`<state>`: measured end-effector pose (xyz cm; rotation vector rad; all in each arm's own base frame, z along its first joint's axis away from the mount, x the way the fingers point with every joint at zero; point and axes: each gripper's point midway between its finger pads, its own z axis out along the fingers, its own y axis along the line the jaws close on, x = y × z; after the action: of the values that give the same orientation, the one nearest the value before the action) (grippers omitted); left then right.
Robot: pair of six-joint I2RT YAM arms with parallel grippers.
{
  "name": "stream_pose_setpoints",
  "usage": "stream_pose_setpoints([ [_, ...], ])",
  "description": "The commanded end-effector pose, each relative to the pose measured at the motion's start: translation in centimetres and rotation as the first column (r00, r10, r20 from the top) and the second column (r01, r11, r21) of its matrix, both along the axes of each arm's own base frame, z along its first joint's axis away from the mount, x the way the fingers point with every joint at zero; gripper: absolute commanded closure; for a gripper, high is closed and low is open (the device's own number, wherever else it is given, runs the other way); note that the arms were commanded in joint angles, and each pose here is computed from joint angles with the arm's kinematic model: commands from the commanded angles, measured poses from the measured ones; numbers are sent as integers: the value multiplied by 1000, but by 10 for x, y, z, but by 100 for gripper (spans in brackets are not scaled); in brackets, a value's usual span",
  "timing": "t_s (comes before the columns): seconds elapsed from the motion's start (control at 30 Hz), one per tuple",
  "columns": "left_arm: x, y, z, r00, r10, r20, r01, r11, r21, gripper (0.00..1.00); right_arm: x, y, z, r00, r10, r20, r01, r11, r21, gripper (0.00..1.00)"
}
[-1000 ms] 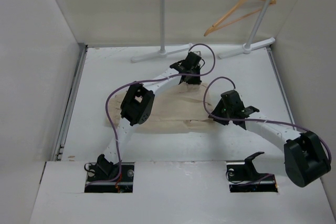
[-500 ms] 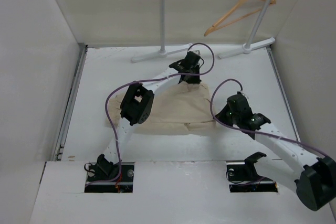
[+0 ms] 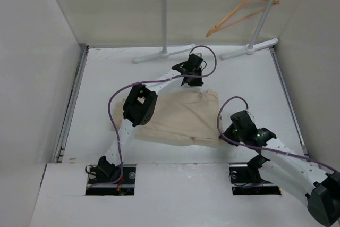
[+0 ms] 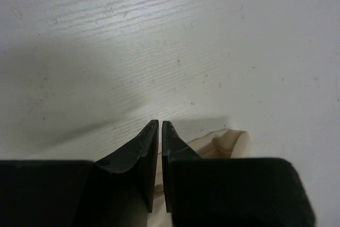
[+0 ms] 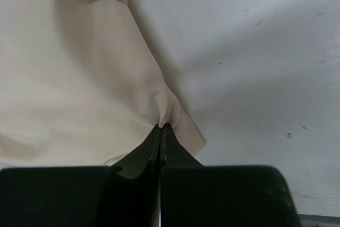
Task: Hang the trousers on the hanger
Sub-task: Fold the trousers at the center of the board.
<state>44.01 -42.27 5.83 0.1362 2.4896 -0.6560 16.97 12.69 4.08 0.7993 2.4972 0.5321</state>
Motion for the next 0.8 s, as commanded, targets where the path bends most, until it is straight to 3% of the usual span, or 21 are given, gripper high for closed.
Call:
stream_pose_setpoints([
  [0.0, 12, -8, 26, 998, 21, 63, -18, 999, -38, 92, -2, 1, -2, 999, -26, -32, 26, 1000, -2, 98],
  [0.1, 11, -10, 31, 997, 24, 76, -20, 999, -42, 85, -2, -1, -1, 999, -33, -26, 33, 999, -11, 85],
  [0.23, 15, 0, 73, 985, 75, 158, -63, 995, -82, 70, -1, -6, 21, 999, -18, 45, 19, 1000, -4, 55],
  [0.33, 15, 18, 119, 966, 123, 229, -93, 986, -136, 58, 0, -10, 45, 995, 5, 104, -4, 1000, -7, 47],
  [0.4, 7, 31, 143, 955, 146, 258, -102, 979, -176, 57, 6, -10, 60, 989, 20, 146, -20, 1000, 2, 52],
  [0.5, -19, 50, 146, 955, 178, 237, -128, 969, -213, 60, 25, 6, 72, 976, 82, 203, -90, 996, 28, 82],
  [0.53, -31, 56, 139, 958, 190, 213, -142, 965, -221, 61, 34, 13, 78, 968, 106, 226, -118, 992, 42, 88],
  [0.77, -116, 119, 70, 943, 327, 59, -304, 921, -244, 64, 134, 42, 109, 919, 144, 366, -192, 977, 98, 91],
])
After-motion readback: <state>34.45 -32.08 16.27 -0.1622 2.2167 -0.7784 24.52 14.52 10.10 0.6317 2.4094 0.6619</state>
